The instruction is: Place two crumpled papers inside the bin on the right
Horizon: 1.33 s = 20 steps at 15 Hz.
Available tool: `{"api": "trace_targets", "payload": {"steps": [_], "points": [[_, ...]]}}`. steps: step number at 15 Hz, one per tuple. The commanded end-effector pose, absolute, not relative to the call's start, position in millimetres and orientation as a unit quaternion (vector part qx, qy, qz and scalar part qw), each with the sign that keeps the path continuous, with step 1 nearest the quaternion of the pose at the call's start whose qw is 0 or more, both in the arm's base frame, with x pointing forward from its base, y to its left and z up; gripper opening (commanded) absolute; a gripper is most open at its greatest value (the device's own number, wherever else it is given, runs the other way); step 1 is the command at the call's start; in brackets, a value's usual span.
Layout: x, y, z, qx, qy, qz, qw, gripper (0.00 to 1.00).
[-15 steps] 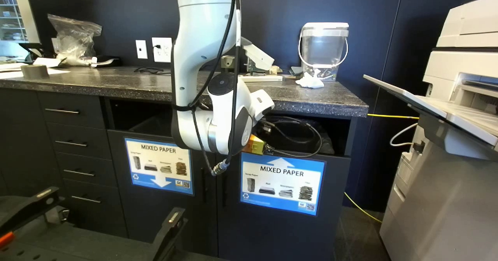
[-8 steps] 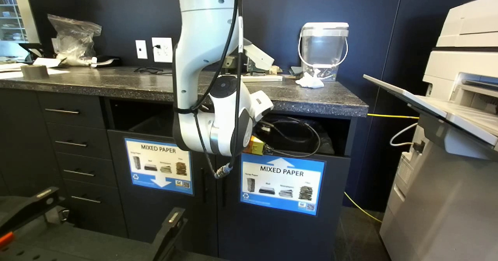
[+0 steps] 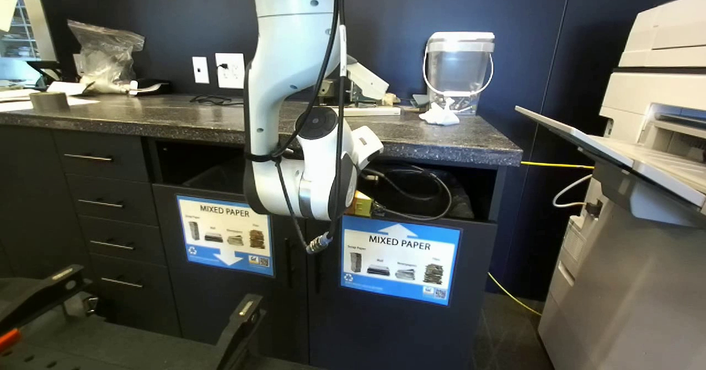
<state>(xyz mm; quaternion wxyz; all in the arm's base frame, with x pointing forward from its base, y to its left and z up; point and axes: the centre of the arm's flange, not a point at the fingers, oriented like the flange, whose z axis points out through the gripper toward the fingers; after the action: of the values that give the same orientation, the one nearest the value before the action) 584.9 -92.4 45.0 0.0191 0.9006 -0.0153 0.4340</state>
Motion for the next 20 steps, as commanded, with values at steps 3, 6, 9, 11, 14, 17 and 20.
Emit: {"api": "trace_targets", "payload": {"steps": [3, 6, 9, 11, 14, 17, 20], "points": [[590, -88, 58, 0.906, 0.022, 0.423, 0.014, 1.00], [588, -90, 72, 0.906, 0.031, 0.422, 0.023, 1.00], [581, -90, 88, 0.906, 0.042, 0.420, 0.034, 1.00], [574, -84, 96, 0.909, 0.054, 0.411, 0.044, 1.00], [568, -80, 115, 0.917, 0.072, 0.389, 0.057, 1.00], [553, -80, 138, 0.931, 0.087, 0.347, 0.075, 1.00], [539, -82, 159, 0.953, 0.115, 0.266, 0.090, 1.00]]}}
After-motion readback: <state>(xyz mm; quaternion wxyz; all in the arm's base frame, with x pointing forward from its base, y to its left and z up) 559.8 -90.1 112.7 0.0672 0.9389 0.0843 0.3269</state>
